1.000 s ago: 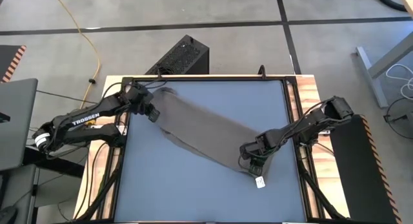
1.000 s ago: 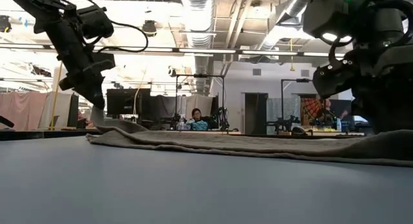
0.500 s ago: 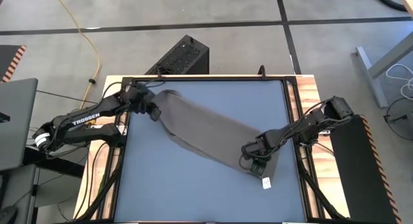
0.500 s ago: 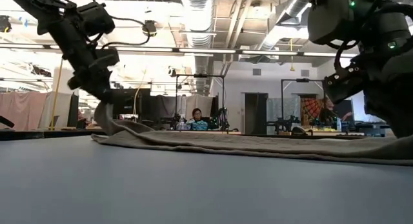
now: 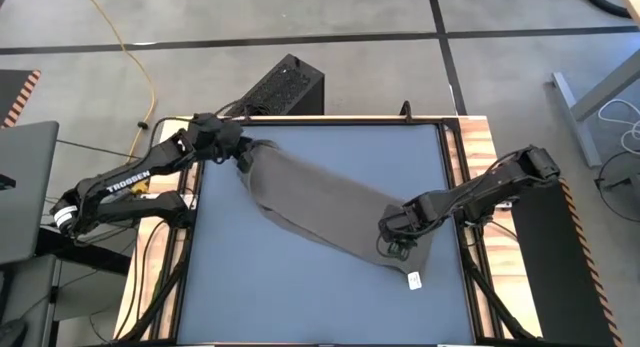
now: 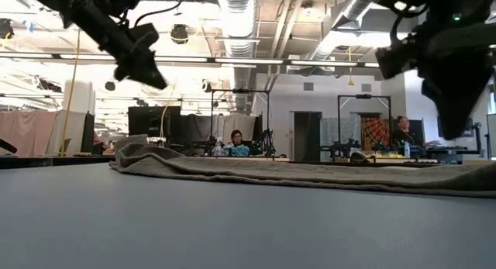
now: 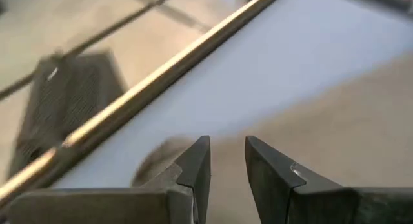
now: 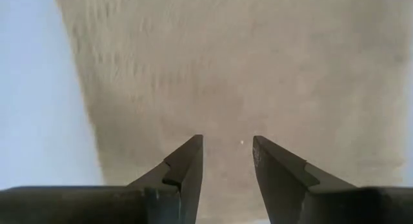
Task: Roll towel into tight, uniform cylinder
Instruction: Fold the gray towel
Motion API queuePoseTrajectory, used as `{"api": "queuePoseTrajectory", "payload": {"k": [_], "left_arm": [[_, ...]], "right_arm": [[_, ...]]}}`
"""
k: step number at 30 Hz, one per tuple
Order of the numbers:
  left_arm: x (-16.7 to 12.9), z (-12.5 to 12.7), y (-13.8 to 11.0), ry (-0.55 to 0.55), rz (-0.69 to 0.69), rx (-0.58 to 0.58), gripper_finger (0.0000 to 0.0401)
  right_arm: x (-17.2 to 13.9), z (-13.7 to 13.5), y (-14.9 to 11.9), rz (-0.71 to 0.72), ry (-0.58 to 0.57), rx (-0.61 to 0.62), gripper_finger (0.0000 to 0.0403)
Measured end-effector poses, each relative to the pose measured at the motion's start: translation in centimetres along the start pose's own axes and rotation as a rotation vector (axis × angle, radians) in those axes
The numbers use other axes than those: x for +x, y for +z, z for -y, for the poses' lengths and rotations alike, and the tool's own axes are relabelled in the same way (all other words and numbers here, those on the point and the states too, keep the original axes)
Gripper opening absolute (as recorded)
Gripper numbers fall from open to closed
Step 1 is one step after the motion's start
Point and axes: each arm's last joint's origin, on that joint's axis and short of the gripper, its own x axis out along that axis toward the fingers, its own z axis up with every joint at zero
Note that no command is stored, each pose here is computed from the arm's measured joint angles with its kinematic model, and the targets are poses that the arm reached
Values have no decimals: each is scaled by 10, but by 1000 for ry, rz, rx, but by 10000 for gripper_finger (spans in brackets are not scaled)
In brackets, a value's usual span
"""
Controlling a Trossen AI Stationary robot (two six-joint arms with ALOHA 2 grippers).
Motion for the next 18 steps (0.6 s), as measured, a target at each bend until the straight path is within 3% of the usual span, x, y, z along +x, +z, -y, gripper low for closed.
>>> {"api": "queuePoseTrajectory", "payload": {"k": [4,6,18], "left_arm": [[27,4,-1,-142,-13,33,84],[45,4,-4,-161,-64,51,84],[138,-3,10,-36,-458,139,96]], "right_arm": [[-4,6,6,157,-115,16,163],[-4,9,9,191,-145,26,163],[14,19,24,288,-214,-16,163]]}}
